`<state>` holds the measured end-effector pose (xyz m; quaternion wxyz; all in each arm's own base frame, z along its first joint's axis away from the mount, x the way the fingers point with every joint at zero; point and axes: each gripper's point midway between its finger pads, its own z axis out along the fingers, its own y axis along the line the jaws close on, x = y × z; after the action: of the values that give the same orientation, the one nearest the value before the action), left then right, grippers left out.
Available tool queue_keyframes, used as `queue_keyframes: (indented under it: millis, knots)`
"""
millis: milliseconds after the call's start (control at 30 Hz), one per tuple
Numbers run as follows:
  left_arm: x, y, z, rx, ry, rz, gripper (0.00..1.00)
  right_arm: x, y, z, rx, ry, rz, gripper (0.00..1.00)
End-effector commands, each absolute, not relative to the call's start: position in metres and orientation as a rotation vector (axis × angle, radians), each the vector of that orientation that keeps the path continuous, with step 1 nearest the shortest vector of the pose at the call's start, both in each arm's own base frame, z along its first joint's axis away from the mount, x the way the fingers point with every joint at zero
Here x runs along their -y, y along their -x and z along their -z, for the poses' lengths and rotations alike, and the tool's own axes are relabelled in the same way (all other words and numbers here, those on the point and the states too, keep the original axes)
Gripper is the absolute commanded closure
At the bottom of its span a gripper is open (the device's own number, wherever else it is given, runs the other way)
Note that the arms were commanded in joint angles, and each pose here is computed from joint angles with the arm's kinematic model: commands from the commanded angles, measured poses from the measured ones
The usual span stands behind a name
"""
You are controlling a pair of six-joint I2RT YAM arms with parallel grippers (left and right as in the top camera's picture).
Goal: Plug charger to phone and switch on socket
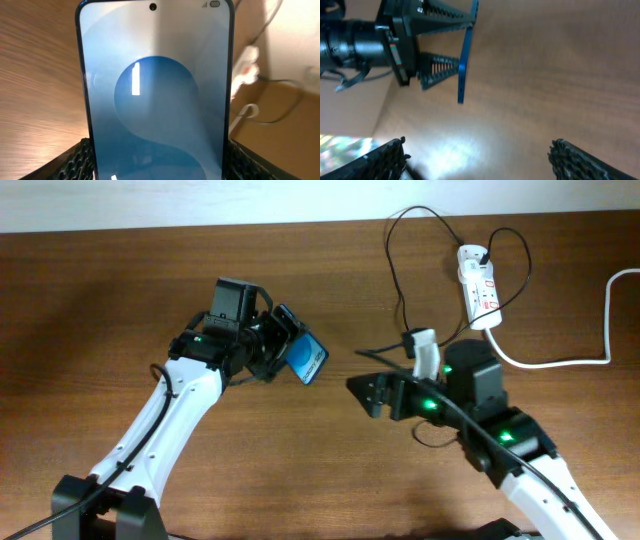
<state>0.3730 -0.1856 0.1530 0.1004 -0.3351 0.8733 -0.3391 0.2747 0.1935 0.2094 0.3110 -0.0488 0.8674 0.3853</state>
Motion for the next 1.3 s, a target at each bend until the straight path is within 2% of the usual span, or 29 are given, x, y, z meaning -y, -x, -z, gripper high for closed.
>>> queue_keyframes:
  millis: [0, 67, 233, 400, 467, 700, 867, 967, 1267]
  knots:
    - [0.197, -0.384, -0.19, -2.458, 1.108, 1.201, 0.54, -0.206, -0.297, -0.204, -2.259, 0.099, -0.904, 0.07]
    - [0.203, -0.388, -0.198, -2.433, 1.1, 1.267, 0.54, -0.222, -0.306, -0.196, -2.249, 0.129, -0.91, 0.09]
    - [0.209, -0.388, -0.205, -2.429, 1.07, 1.326, 0.53, -0.251, -0.327, -0.183, -2.206, 0.158, -0.966, 0.31]
    - [0.211, -0.386, -0.206, -2.438, 1.063, 1.345, 0.52, -0.263, -0.344, -0.188, -2.125, 0.156, -1.003, 0.32]
    - [0.212, -0.385, -0.207, -2.442, 1.058, 1.353, 0.51, -0.264, -0.349, -0.193, -2.091, 0.154, -1.003, 0.37]
    - [0.218, -0.384, -0.214, -2.442, 1.017, 1.415, 0.51, -0.269, -0.359, -0.188, -2.065, 0.155, -1.006, 0.62]
    - [0.223, -0.387, -0.222, -2.419, 0.972, 1.465, 0.52, -0.27, -0.362, -0.183, -2.066, 0.151, -1.0, 0.67]
    - [0.223, -0.387, -0.222, -2.419, 0.972, 1.465, 0.52, -0.268, -0.365, -0.184, -2.06, 0.138, -0.984, 0.75]
    - [0.224, -0.384, -0.222, -2.432, 0.968, 1.476, 0.51, -0.271, -0.37, -0.202, -1.977, 0.149, -1.006, 0.73]
